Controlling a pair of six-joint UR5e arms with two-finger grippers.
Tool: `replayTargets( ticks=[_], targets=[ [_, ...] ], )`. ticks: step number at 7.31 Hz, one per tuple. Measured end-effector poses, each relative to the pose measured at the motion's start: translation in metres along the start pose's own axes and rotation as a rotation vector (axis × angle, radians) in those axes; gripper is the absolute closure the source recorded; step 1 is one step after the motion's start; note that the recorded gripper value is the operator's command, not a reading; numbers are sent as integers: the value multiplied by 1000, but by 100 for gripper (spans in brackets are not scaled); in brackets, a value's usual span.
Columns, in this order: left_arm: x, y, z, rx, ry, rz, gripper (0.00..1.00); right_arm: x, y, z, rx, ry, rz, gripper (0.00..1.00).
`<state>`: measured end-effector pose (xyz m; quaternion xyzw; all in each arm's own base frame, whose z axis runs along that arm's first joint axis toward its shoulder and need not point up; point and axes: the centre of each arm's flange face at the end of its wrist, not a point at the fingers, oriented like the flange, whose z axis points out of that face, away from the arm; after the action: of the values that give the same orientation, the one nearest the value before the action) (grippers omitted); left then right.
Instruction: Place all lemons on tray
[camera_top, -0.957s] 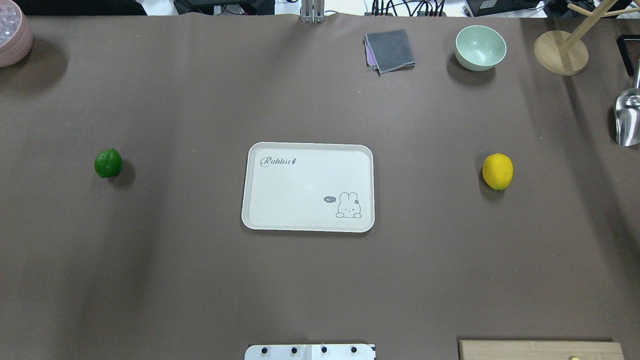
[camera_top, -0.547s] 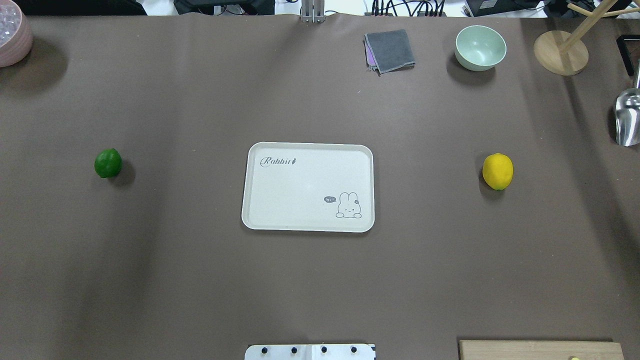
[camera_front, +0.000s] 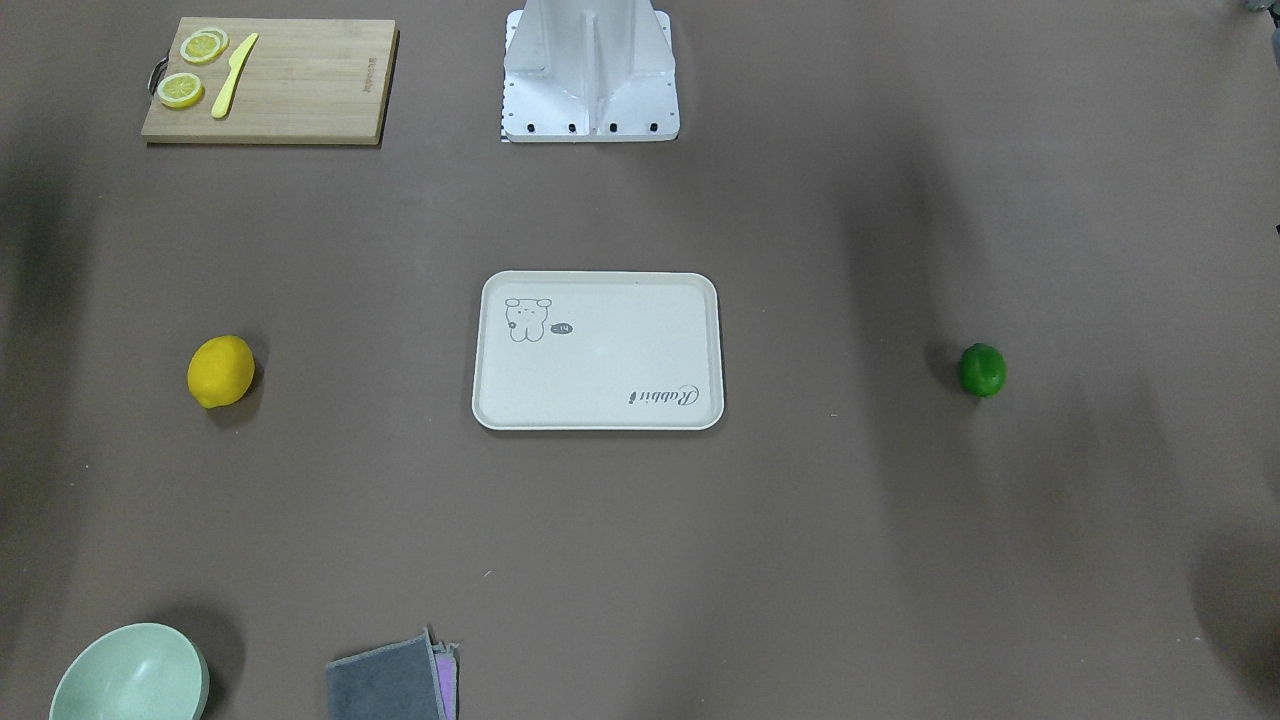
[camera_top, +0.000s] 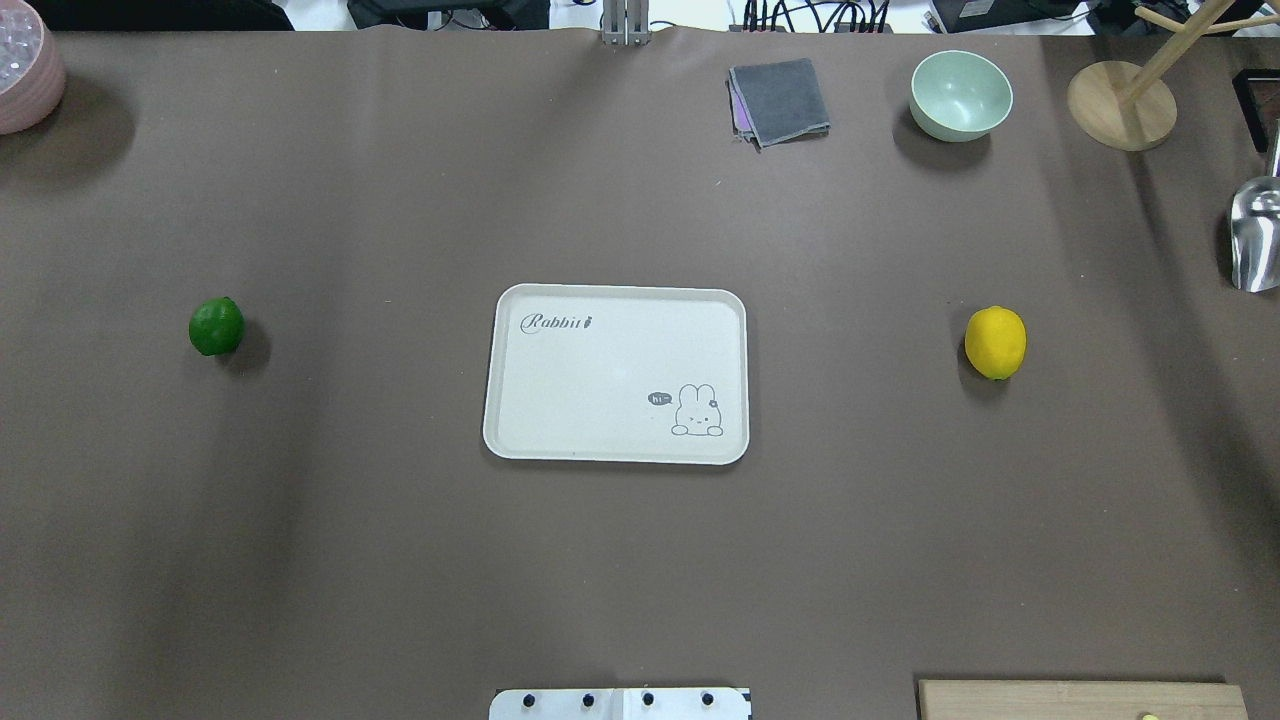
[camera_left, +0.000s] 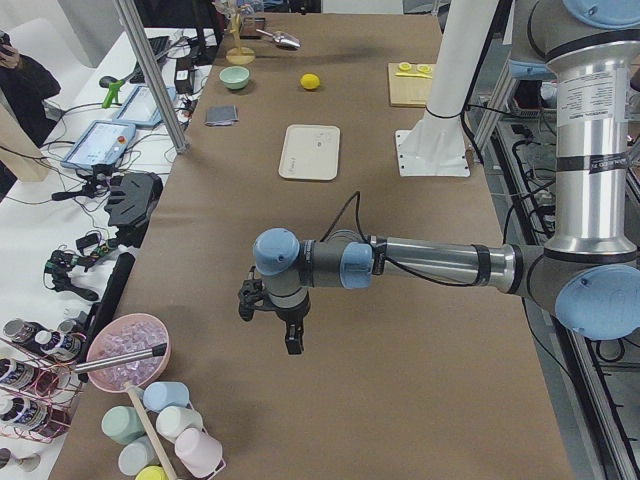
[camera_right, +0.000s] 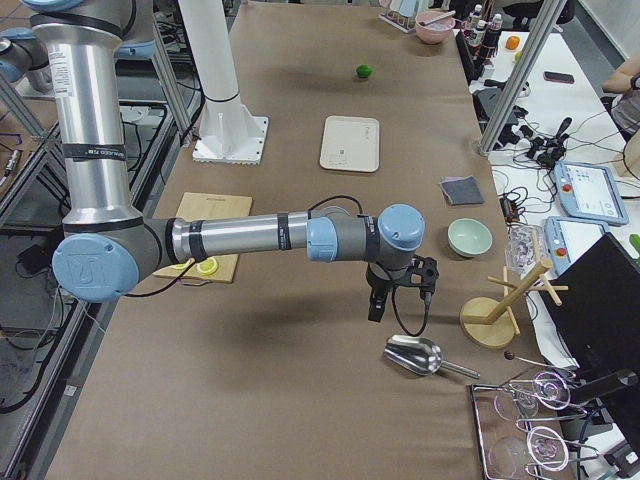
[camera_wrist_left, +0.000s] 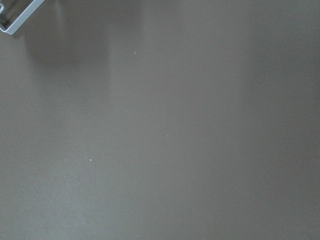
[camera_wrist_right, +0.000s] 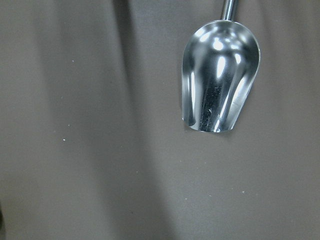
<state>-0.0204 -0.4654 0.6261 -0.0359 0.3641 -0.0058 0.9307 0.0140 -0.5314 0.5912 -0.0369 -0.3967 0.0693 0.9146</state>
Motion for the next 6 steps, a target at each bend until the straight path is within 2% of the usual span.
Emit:
replayTargets(
  ticks=[3, 6],
  targets=[
    [81, -40, 1, -15, 37, 1, 1, -86, -20, 21, -35, -8, -26, 2],
    [171, -47, 15, -57, 71, -71, 2, -182, -33, 44, -68, -17, -43, 2]
  ],
)
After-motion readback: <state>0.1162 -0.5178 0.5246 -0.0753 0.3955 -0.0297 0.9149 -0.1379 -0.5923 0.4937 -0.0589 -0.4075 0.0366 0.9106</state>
